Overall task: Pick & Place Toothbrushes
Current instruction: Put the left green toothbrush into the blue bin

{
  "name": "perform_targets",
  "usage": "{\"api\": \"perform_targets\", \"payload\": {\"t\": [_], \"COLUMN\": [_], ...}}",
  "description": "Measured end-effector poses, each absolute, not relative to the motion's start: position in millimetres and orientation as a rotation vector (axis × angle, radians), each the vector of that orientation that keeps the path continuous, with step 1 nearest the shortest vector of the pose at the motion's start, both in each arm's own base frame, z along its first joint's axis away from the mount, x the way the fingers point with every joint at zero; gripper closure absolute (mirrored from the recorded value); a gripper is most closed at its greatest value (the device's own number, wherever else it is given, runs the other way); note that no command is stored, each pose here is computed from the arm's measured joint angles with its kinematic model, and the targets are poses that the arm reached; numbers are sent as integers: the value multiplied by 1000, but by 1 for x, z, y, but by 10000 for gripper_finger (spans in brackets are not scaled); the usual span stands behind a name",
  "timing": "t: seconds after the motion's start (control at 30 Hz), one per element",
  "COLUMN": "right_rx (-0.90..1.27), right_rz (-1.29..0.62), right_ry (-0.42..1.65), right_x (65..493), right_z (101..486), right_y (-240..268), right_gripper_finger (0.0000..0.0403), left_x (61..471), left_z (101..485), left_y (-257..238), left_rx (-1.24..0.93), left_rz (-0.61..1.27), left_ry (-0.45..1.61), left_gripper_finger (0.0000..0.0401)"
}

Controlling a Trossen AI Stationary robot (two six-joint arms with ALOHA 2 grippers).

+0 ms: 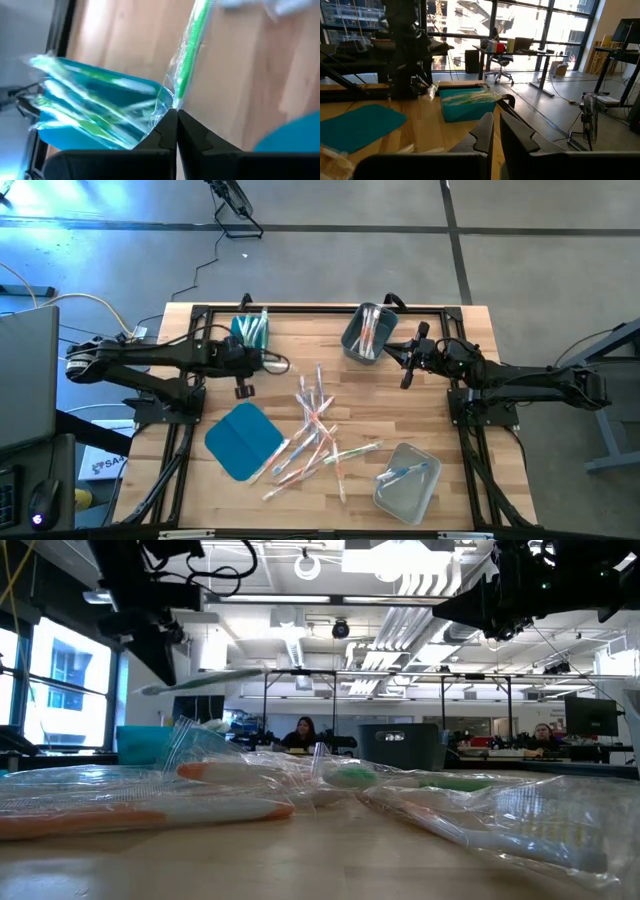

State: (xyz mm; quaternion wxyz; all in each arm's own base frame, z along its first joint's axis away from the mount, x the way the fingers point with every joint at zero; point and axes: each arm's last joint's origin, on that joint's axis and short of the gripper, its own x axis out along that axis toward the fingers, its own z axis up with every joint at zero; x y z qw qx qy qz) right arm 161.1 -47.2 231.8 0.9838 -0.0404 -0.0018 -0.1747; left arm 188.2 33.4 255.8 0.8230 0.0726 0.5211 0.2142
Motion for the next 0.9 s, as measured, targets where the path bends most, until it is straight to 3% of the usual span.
{"api": "perform_targets", "payload": {"t": [0.4, 0.9], "right_rx": [-81, -81], "right_rz": [-351, -351], "right_ry": [-3, -3], "right_x": [161, 161], "right_z": [232, 232], "right_y": [-47, -47], "right_gripper_finger": [378, 378], "left_x": [179, 163], "left_z": [262, 265], "left_y": [93, 133], "left_rx": [-285, -601], "left_rz": [826, 861], "left_ry": [892, 718], "left_gripper_finger": [401, 401]}}
